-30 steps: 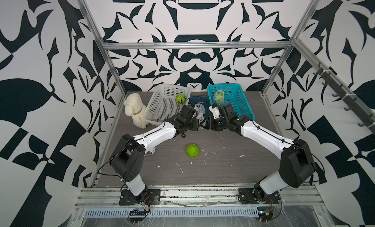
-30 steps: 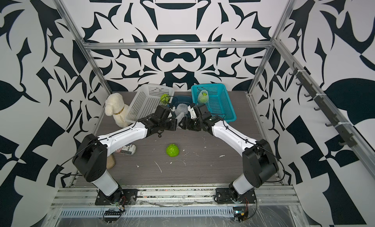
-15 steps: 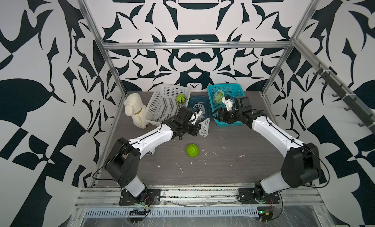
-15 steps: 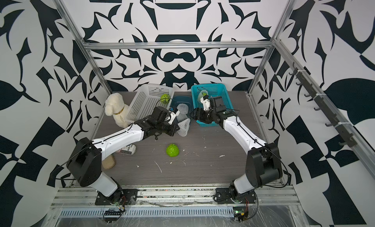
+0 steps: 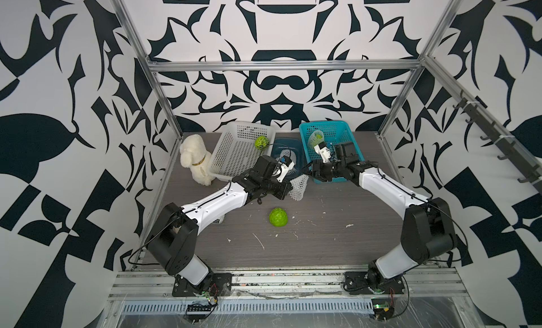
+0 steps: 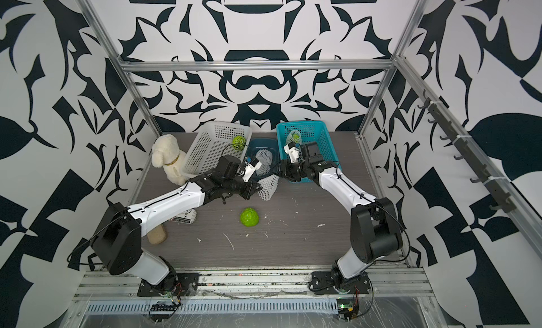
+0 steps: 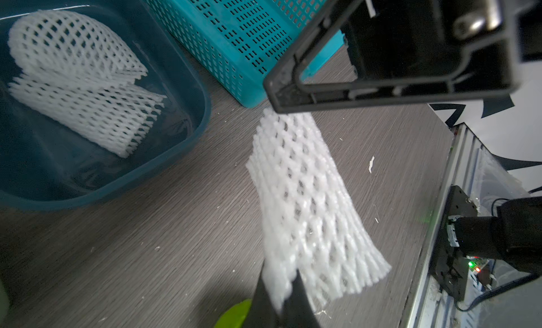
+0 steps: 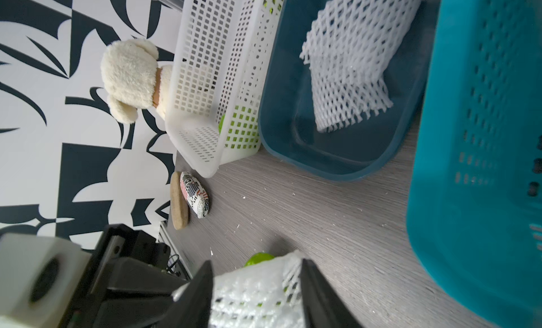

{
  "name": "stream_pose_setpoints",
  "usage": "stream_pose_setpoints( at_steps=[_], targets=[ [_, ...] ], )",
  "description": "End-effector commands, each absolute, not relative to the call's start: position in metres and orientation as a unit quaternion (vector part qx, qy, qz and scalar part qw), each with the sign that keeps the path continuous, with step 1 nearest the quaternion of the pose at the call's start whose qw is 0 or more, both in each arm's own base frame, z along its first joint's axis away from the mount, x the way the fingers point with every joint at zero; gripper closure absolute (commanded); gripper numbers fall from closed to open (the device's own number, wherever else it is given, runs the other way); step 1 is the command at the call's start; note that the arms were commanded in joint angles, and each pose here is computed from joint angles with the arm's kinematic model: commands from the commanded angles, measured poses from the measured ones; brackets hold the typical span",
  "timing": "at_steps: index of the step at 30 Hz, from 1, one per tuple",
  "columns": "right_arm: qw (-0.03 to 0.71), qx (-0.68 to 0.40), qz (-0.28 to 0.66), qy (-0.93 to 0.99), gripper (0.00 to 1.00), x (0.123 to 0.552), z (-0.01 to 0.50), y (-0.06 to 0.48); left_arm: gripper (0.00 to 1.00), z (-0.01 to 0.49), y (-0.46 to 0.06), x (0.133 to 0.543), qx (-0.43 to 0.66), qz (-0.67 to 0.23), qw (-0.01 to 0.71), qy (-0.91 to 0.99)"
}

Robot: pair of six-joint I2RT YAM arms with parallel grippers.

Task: Sleeve custard apples in foam nets
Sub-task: Put on the foam net on the custard apple.

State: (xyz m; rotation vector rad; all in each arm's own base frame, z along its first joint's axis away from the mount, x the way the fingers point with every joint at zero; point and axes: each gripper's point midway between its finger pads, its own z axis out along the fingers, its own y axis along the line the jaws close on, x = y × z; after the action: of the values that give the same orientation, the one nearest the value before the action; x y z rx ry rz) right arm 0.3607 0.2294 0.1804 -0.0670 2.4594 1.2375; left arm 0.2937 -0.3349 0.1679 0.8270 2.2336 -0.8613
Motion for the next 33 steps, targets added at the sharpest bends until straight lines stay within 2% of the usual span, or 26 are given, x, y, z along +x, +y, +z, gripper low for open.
stream_pose_setpoints(
  at_steps=[1, 4, 10, 12, 14, 15, 16, 18, 25, 30, 31, 33],
  targets=[
    [0.199, -0.034, 0.464, 0.863, 0.66, 0.354, 0.194, 0.234, 1.0, 0.168, -0.333, 0.297, 0.3, -0.325, 0.307, 0.843],
    [0.196, -0.031, 0.467, 0.862, 0.72, 0.351, 0.194, 0.233, 1.0, 0.166, -0.333, 0.3, 0.293, -0.321, 0.308, 0.846],
    [0.201, -0.029, 0.469, 0.859, 1.0, 0.349, 0.199, 0.233, 1.0, 0.16, -0.334, 0.304, 0.282, -0.317, 0.302, 0.853],
    [0.201, -0.028, 0.471, 0.859, 1.0, 0.349, 0.201, 0.233, 1.0, 0.159, -0.333, 0.305, 0.278, -0.316, 0.302, 0.856],
    [0.205, -0.025, 0.47, 0.858, 1.0, 0.349, 0.203, 0.232, 0.78, 0.157, -0.331, 0.307, 0.268, -0.31, 0.302, 0.861],
    [0.209, -0.023, 0.47, 0.858, 1.0, 0.35, 0.204, 0.231, 0.71, 0.156, -0.33, 0.307, 0.264, -0.308, 0.302, 0.863],
    [0.212, -0.02, 0.467, 0.858, 1.0, 0.35, 0.204, 0.23, 0.65, 0.155, -0.328, 0.308, 0.259, -0.305, 0.303, 0.865],
    [0.225, -0.014, 0.454, 0.862, 1.0, 0.351, 0.205, 0.227, 0.6, 0.153, -0.323, 0.307, 0.247, -0.299, 0.304, 0.87],
    [0.289, -0.017, 0.338, 0.895, 1.0, 0.351, 0.202, 0.218, 0.54, 0.137, -0.289, 0.289, 0.193, -0.292, 0.297, 0.888],
    [0.319, -0.046, 0.283, 0.904, 1.0, 0.343, 0.204, 0.232, 0.54, 0.125, -0.258, 0.279, 0.133, -0.289, 0.295, 0.901],
    [0.326, -0.056, 0.272, 0.904, 1.0, 0.34, 0.204, 0.238, 0.56, 0.122, -0.252, 0.277, 0.122, -0.286, 0.296, 0.903],
    [0.338, -0.076, 0.255, 0.903, 1.0, 0.333, 0.205, 0.249, 0.67, 0.119, -0.242, 0.274, 0.103, -0.279, 0.298, 0.907]
  ],
)
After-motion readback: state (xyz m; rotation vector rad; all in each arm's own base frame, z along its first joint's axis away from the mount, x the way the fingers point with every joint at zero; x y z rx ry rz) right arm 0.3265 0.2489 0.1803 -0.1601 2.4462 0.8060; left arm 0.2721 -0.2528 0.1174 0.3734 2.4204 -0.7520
